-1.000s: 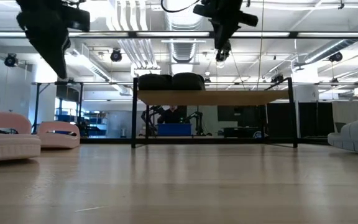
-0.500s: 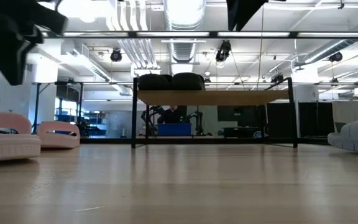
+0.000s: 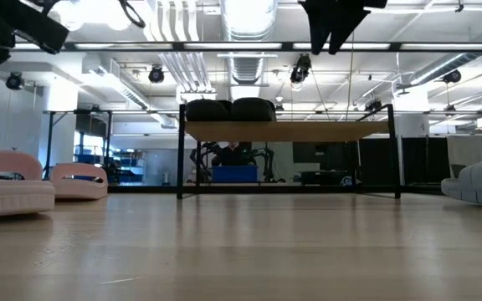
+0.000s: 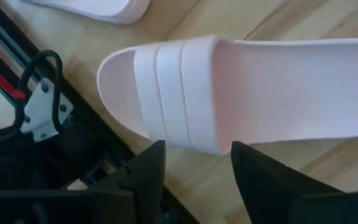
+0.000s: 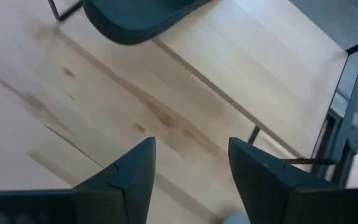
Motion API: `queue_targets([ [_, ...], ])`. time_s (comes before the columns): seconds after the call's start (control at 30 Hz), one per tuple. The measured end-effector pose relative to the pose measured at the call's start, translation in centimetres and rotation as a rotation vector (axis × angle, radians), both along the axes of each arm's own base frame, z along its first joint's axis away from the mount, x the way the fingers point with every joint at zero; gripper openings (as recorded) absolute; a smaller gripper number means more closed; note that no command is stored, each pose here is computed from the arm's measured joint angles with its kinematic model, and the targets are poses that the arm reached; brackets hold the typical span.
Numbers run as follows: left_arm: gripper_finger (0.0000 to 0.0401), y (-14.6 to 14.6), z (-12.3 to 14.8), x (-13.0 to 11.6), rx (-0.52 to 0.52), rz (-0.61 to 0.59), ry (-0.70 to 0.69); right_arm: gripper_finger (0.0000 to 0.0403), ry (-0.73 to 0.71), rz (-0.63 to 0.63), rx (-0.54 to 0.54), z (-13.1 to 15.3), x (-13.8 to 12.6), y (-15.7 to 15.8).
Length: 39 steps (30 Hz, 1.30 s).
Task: Pick and place slides into the shelf
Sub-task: Put the bottom pink slide on the shelf
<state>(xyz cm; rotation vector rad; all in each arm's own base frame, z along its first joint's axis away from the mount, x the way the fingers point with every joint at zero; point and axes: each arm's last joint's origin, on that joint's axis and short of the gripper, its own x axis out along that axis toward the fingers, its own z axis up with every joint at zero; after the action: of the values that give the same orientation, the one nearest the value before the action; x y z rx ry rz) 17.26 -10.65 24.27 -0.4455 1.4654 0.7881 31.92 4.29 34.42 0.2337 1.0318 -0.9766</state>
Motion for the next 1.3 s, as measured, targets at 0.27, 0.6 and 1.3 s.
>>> queue_targets([
  [0.27, 0.0179, -1.4, -2.7, 1.8, 0.01, 0.024, 0.161, 0.0201, 0.098, 0.068, -0.02, -1.1, -0.6, -0.2],
  [0.6, 0.0178, -1.8, -5.5, 2.8, 0.137, 0.007, 0.238, 0.0201, 0.129, 0.067, -0.047, -1.8, -1.3, -0.4],
  [1.3, 0.0076, -1.0, -7.6, 3.0, 0.271, -0.068, 0.288, 0.0201, 0.131, 0.036, -0.051, -2.5, -1.4, -0.5],
])
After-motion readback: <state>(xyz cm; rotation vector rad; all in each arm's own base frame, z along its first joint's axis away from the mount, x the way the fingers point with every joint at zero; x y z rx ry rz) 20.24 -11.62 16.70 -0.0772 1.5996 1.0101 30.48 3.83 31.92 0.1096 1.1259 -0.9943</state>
